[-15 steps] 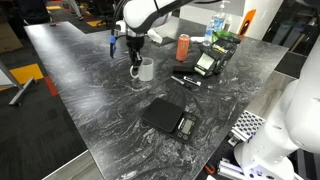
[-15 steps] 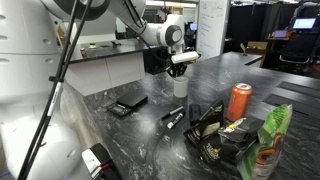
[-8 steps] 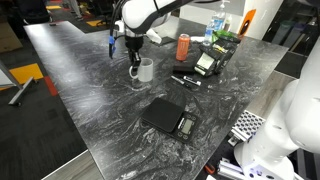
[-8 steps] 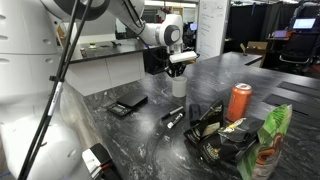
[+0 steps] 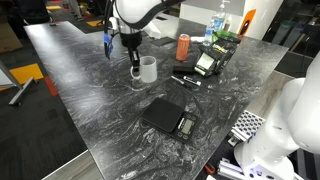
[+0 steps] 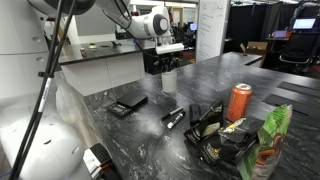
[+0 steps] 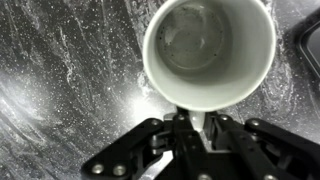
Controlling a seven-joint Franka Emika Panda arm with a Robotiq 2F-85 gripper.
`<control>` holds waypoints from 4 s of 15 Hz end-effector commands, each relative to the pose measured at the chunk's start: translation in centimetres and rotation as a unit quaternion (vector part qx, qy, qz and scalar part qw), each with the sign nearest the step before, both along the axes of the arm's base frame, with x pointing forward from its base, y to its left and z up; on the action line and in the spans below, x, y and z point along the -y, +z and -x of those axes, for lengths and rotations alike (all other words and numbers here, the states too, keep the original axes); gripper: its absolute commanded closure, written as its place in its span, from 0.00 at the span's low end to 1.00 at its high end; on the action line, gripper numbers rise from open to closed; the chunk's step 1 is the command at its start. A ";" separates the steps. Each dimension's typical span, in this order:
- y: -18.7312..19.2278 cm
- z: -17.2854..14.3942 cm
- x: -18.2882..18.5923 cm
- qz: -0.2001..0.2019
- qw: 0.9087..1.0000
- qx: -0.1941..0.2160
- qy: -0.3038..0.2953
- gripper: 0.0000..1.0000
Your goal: Pick the markers in the cup and put them on the counter, then pick the cup and put it on the black object
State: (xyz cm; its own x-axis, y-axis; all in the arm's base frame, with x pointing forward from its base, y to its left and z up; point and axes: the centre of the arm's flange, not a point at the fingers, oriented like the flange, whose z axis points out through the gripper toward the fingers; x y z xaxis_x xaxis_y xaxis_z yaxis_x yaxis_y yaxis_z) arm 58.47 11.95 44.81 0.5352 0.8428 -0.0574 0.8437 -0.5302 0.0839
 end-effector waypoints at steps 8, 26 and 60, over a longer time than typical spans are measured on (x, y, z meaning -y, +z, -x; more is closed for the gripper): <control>1.7 2.8 -6.1 0.025 0.999 0.022 -0.013 0.84; 1.9 6.9 -7.8 -0.029 0.999 0.017 -0.023 0.96; 0.3 18.0 -6.7 -0.057 0.960 0.037 -0.272 0.58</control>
